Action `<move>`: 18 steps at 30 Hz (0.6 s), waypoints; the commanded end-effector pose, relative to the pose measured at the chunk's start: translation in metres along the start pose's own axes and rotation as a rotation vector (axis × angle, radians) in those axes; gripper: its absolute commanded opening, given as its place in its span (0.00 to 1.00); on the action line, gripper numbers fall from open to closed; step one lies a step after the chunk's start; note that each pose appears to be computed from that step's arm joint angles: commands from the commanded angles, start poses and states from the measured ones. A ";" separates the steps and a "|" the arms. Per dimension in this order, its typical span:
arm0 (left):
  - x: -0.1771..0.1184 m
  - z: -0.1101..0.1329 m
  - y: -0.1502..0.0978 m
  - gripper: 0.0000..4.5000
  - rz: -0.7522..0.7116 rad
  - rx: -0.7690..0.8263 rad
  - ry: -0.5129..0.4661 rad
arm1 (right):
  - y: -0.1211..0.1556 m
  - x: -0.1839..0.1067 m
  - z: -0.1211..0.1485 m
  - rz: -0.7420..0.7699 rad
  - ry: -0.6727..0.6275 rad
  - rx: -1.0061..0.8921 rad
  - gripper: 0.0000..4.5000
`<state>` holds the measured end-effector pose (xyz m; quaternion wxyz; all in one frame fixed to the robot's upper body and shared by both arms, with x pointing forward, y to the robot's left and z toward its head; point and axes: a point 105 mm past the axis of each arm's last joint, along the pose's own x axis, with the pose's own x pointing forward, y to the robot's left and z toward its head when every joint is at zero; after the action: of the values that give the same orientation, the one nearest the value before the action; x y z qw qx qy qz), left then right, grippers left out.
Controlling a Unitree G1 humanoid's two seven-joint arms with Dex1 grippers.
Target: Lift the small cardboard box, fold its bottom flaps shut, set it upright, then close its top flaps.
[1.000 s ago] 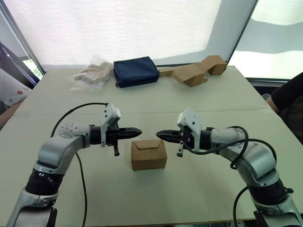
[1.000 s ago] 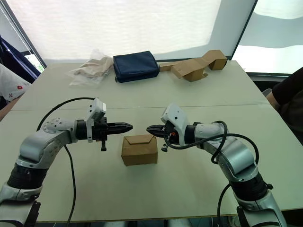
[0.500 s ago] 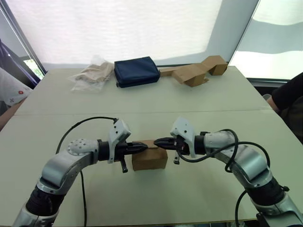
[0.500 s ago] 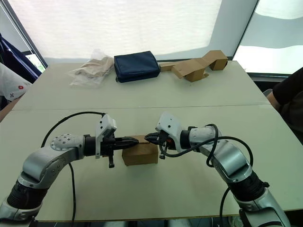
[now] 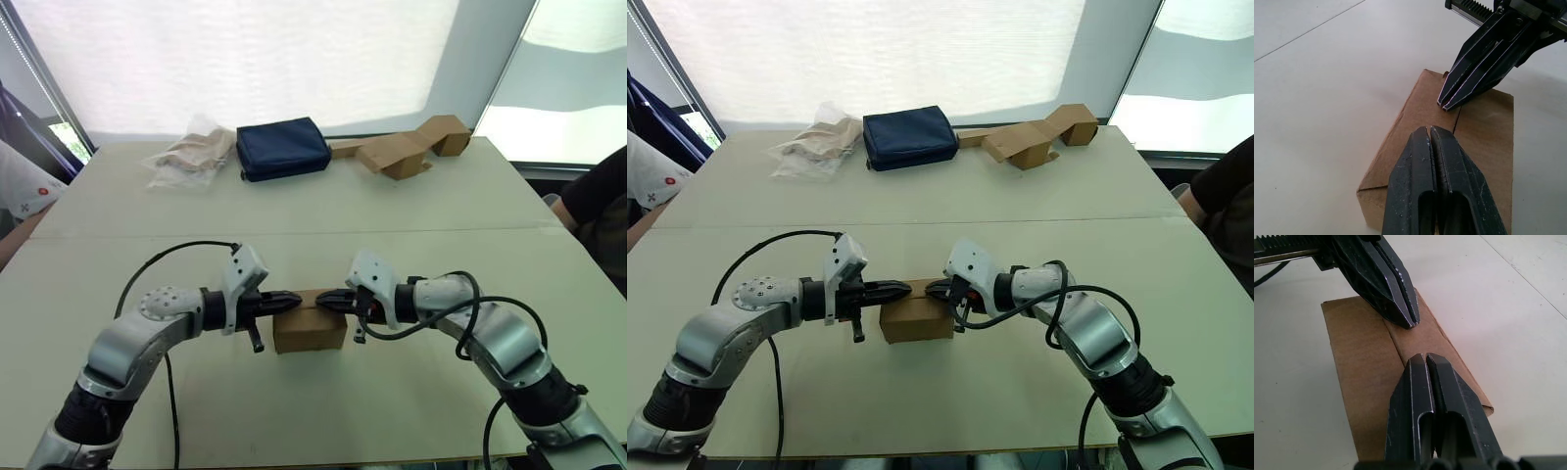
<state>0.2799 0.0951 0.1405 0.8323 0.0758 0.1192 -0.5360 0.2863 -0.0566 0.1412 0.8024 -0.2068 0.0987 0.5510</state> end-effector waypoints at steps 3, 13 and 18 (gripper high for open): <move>-0.001 0.002 -0.001 0.01 -0.005 0.024 -0.009 | 0.001 0.001 0.005 0.000 -0.019 -0.020 0.00; -0.007 0.017 0.005 0.01 0.037 -0.012 -0.109 | -0.007 -0.006 0.013 -0.028 -0.078 0.012 0.00; -0.025 0.036 0.025 0.01 0.213 0.017 -0.189 | -0.033 -0.025 0.048 -0.202 -0.338 0.017 0.00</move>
<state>0.2919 0.1041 0.1646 0.8667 0.0108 0.0589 -0.4953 0.2979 -0.0581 0.1652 0.8366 -0.1483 0.0354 0.5261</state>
